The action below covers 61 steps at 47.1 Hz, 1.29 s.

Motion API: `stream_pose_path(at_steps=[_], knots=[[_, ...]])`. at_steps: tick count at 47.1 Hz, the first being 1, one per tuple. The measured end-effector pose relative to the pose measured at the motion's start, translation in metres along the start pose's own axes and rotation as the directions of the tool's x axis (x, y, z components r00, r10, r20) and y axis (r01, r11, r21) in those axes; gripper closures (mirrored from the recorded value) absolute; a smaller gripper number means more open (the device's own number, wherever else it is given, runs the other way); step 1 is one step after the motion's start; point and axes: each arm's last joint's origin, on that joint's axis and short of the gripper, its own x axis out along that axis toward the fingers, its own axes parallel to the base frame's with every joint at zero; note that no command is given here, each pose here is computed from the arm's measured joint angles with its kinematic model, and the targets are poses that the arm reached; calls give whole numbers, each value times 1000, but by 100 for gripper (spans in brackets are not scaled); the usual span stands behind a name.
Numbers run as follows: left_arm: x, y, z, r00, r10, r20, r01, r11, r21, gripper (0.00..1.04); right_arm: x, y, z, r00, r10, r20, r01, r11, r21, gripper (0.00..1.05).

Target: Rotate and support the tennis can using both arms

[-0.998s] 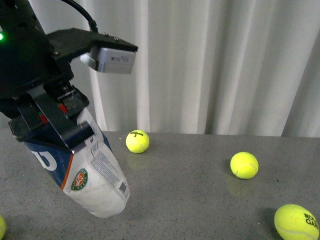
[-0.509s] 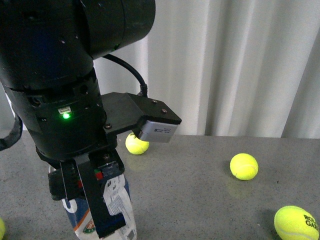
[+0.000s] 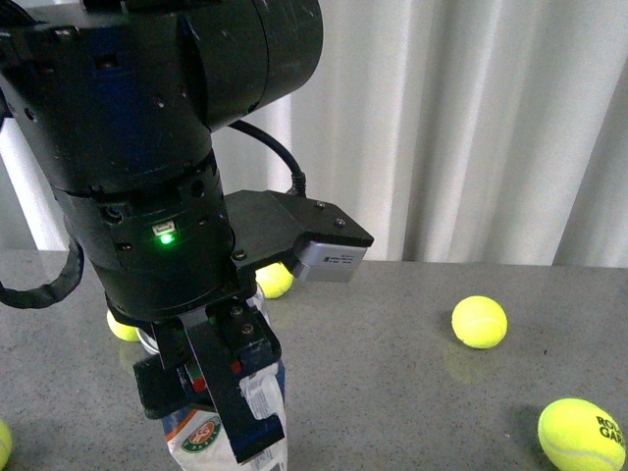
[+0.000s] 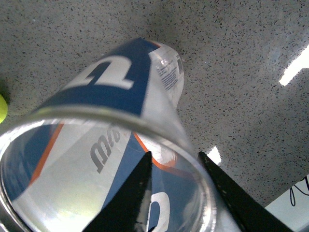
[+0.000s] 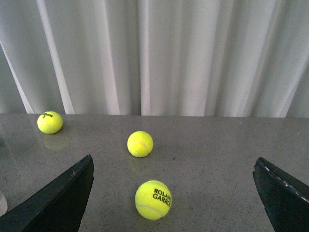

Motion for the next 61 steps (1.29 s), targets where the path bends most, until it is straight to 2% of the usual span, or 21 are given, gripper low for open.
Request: stream_pose_path(at_steps=[24, 38, 50, 56, 61], knots=[[-16, 5, 7, 998, -9, 56, 12, 998, -58, 6, 0, 0, 0, 1000, 0, 0, 0, 1000, 0, 7], [-35, 6, -1, 994, -3, 107, 15, 995, -103, 7, 0, 0, 0, 1000, 0, 0, 0, 1000, 0, 7], [-59, 0, -20, 976, -15, 218, 62, 976, -207, 7, 0, 0, 0, 1000, 0, 0, 0, 1000, 0, 7], [-68, -3, -27, 943, -15, 332, 118, 948, -294, 7, 0, 0, 0, 1000, 0, 0, 0, 1000, 0, 7], [-75, -6, -32, 884, 16, 466, 195, 896, -400, 7, 0, 0, 0, 1000, 0, 0, 0, 1000, 0, 7]])
